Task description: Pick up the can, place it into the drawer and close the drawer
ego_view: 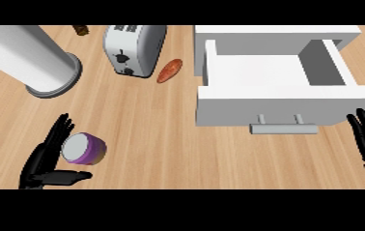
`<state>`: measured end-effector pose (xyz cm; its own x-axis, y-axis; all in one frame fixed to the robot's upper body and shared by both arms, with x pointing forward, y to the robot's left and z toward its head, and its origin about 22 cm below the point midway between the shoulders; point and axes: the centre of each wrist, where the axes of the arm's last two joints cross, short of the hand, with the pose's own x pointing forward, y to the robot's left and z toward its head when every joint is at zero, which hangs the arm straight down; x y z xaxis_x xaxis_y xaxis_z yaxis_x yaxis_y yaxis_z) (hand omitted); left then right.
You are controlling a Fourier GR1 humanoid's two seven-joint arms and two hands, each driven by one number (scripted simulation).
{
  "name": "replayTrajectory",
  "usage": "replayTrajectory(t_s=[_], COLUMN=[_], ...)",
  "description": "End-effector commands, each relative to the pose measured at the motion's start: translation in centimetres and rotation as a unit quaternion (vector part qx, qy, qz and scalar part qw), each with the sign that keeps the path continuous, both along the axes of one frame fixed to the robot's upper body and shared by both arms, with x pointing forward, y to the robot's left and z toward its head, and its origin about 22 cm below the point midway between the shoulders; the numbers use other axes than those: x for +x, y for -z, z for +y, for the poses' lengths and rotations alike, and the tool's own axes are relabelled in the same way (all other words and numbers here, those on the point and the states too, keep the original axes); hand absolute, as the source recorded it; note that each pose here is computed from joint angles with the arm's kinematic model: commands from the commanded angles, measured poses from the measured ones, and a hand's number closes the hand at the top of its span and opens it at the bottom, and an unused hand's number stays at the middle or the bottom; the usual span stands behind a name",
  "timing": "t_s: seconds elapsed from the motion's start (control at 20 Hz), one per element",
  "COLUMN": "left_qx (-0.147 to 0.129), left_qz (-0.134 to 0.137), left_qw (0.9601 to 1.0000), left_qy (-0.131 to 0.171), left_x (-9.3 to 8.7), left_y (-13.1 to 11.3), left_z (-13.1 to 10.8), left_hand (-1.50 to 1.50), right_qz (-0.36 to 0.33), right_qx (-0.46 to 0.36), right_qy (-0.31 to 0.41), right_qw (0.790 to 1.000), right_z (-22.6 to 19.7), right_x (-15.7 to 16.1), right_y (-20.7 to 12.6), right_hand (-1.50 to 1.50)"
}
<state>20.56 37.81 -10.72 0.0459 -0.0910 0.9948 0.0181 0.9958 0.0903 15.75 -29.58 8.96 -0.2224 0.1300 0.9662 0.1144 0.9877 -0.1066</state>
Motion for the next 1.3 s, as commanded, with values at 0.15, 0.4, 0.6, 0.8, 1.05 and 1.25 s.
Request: replayTrajectory(t_s=[0.15,0.4,0.6,0.8,1.05,1.25], left_qx=[-0.012,-0.001,-0.012,-0.017,-0.027,-0.065], left_qz=[0.004,0.0,0.002,-0.014,-0.014,-0.026], left_qw=[0.9999,0.9999,0.9994,0.9985,0.9982,0.9957], left_qy=[0.002,0.015,0.033,0.05,0.053,0.062], left_x=[1.6,2.9,3.6,3.8,4.6,2.5], left_y=[0.7,-0.7,-0.2,0.8,-1.2,1.9], left_z=[-0.9,-3.4,-4.1,-4.5,-4.2,-5.0], left_hand=[-1.5,-1.5,-1.5,-1.5,1.5,1.5], right_qz=[-0.005,-0.009,-0.005,-0.005,-0.008,-0.01], right_qx=[0.013,0.012,0.007,0.02,0.023,0.015], right_qy=[0.006,0.001,-0.002,0.005,0.001,-0.004], right_qw=[1.0,1.0,1.0,1.0,1.0,1.0], right_z=[1.9,0.4,0.0,1.2,1.5,-0.6], right_x=[-0.4,-1.9,-1.2,-1.1,-1.2,0.5], right_y=[0.4,-1.3,0.2,-1.1,0.7,-0.1], right_hand=[-1.5,-1.5,-1.5,-1.5,-1.5,-1.5])
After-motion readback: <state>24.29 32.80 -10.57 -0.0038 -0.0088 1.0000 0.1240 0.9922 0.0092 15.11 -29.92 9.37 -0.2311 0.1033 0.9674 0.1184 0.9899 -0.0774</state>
